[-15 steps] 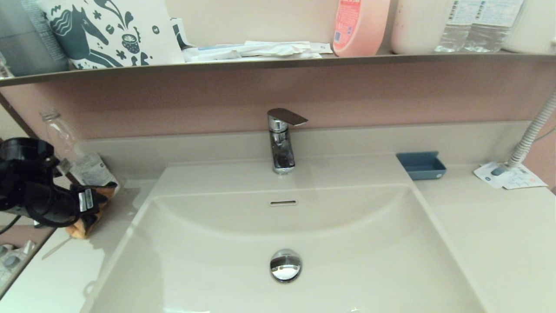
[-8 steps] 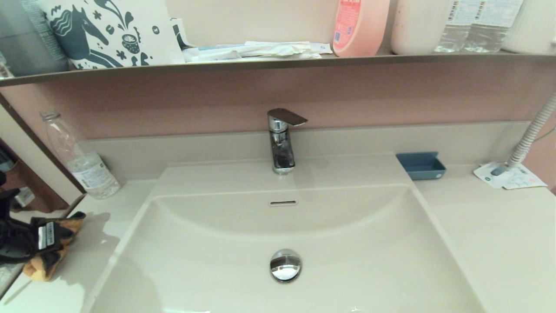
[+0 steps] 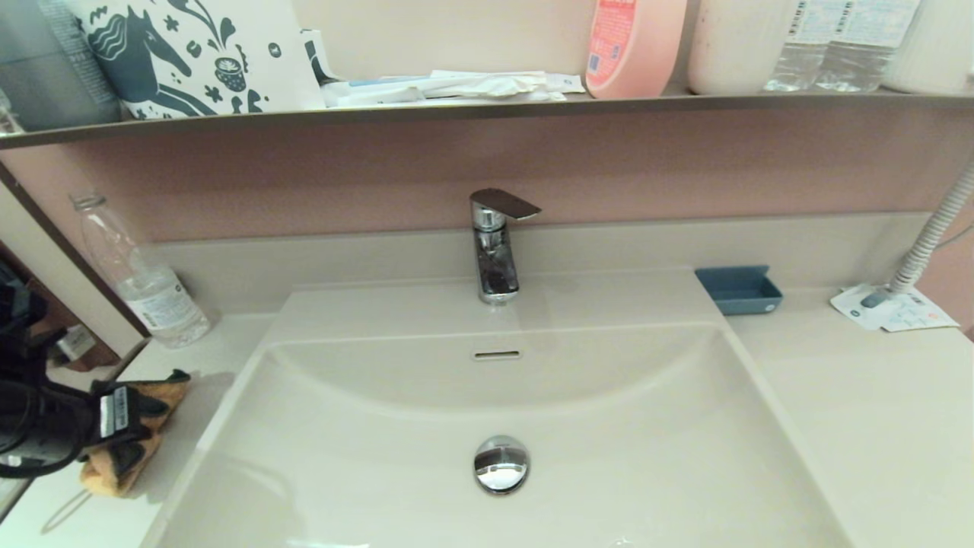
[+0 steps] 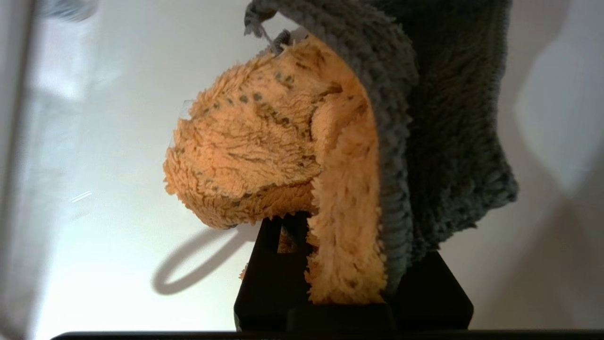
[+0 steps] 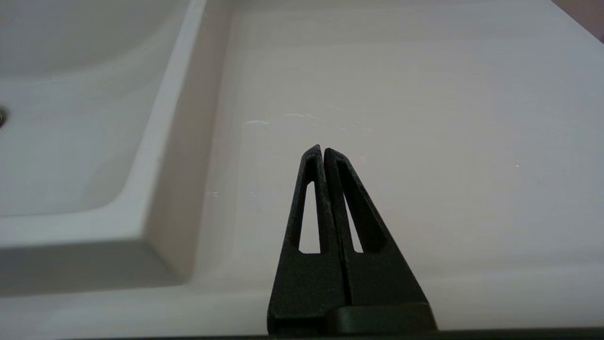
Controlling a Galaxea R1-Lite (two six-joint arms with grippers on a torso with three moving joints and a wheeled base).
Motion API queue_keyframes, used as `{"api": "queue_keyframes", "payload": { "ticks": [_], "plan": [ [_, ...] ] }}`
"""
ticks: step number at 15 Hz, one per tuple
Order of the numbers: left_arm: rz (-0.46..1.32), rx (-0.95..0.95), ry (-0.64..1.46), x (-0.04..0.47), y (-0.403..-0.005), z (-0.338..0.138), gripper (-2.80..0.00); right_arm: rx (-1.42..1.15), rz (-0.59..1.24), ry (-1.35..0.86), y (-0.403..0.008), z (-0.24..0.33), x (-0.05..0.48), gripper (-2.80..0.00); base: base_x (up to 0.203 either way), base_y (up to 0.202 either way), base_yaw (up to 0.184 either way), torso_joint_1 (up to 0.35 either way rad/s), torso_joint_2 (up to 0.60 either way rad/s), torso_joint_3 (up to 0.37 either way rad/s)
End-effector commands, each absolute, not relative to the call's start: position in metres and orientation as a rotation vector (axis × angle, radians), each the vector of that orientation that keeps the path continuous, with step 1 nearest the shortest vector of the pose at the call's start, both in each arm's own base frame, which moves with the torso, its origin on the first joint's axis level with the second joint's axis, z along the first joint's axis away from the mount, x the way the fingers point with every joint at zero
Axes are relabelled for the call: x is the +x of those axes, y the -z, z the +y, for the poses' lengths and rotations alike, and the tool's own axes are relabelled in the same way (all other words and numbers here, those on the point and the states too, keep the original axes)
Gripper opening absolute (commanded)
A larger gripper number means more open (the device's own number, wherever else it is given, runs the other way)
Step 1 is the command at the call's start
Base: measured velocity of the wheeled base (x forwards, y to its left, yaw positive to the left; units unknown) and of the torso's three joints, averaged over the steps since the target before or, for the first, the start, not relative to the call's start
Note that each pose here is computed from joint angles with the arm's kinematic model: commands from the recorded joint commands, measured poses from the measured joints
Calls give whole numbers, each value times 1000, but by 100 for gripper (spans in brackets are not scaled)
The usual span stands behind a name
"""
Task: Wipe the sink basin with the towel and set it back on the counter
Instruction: Wipe the sink
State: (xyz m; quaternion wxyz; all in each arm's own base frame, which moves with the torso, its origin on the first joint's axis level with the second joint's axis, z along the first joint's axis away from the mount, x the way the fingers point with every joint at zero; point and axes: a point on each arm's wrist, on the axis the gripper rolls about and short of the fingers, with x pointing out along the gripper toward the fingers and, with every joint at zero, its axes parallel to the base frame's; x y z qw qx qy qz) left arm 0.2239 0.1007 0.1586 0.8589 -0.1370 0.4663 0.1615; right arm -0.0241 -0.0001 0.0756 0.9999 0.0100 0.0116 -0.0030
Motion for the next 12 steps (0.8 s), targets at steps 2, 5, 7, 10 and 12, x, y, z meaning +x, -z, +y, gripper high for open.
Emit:
{"api": "queue_keyframes", "payload": {
  "ticks": [2,5,7,10,12],
  "plan": [
    [916,-306,-289,246,-174,81,-280,20,24,6,-76,0,-24,-280,0,0,0,0,0,0],
    [863,-296,-291,237,-192,76,-280,20,24,6,-76,0,-24,-280,0,0,0,0,0,0],
    [869,-298,-306,221,-202,74,-280,20,24,6,-76,0,-24,-280,0,0,0,0,0,0],
    [813,-294,-319,194,-223,68,-280,20,24,6,-76,0,-24,-280,0,0,0,0,0,0],
    [734,-281,-314,177,-241,62,-280,20,24,6,-76,0,-24,-280,0,0,0,0,0,0]
  ]
}}
